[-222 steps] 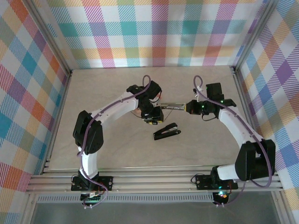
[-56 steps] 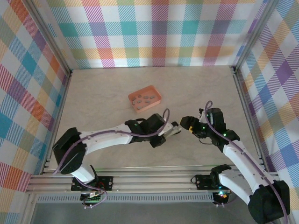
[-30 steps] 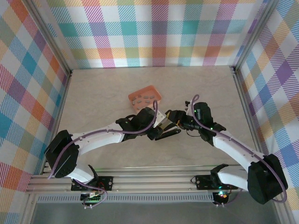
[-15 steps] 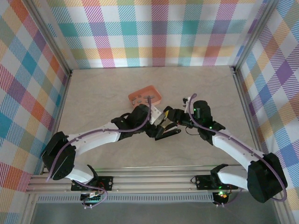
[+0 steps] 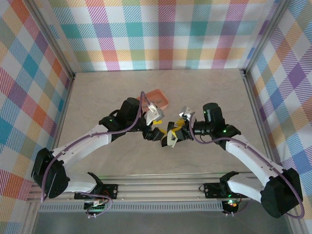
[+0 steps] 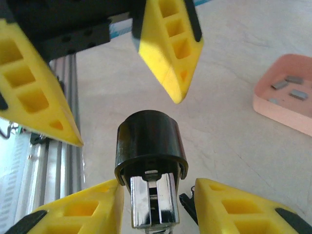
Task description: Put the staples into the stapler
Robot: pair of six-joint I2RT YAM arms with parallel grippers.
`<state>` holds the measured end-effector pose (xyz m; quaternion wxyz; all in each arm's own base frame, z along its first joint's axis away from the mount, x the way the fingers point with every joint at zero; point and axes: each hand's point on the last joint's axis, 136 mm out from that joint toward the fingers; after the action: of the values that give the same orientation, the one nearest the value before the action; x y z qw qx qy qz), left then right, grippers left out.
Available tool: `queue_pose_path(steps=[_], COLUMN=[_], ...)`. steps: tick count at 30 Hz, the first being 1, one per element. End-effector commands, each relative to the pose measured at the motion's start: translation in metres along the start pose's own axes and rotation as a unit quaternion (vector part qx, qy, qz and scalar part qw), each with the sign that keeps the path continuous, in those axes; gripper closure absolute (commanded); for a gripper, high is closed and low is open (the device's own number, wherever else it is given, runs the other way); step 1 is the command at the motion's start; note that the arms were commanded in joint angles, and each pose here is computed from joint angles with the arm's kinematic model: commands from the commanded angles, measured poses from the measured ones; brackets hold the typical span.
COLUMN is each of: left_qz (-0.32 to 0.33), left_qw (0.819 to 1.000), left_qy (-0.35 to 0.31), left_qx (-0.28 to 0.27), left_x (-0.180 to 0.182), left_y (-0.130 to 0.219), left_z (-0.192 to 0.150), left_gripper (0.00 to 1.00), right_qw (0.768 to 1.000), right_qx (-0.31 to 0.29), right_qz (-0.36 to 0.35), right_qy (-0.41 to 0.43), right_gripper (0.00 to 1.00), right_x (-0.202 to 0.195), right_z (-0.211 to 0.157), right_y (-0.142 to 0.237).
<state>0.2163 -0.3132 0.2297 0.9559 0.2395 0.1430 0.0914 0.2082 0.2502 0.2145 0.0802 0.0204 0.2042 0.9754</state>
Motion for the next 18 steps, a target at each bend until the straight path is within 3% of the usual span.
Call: queue_pose_path(steps=[1,8,14,18], left_qz=[-0.054,-0.075,-0.079,-0.084], left_qw=[0.995,0.995,0.995,0.995], left_qy=[-0.079,-0.069,-0.058,-0.053], left_qx=[-0.009,-0.015,-0.029,-0.022], left_x=[-0.024,-0.029,-0.025,-0.024], left_y=[0.009,-0.006,-0.015,-0.019], left_z=[0.009,0.022,0.033,0.03], left_gripper=[0.33,0.36,0.53,0.55], right_qw=[0.991,0.989,0.988,0.987], right_qx=[-0.048,-0.051,-0.051,-0.054], right_qz=[0.052,0.064,0.075,0.076], right_qy=[0.115,0.123,0.125,0.13], right_gripper=[1.0,1.0,1.0,1.0], right_x=[0.018,0.015,0.014,0.013], right_z=[0.029,0.031,0.033,0.035], right_y=[0.007,-0.001,-0.007,-0.009])
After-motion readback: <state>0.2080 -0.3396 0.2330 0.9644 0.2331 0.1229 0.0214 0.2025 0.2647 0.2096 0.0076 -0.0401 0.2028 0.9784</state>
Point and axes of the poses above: each hand's point on the last joint's axis, 136 mm out from that joint toward the fingers, its own y axis back along the fingers, its own x axis along the line the jaws close on, z = x × y, and after that the axes turned 9 degrees about y, right-handed
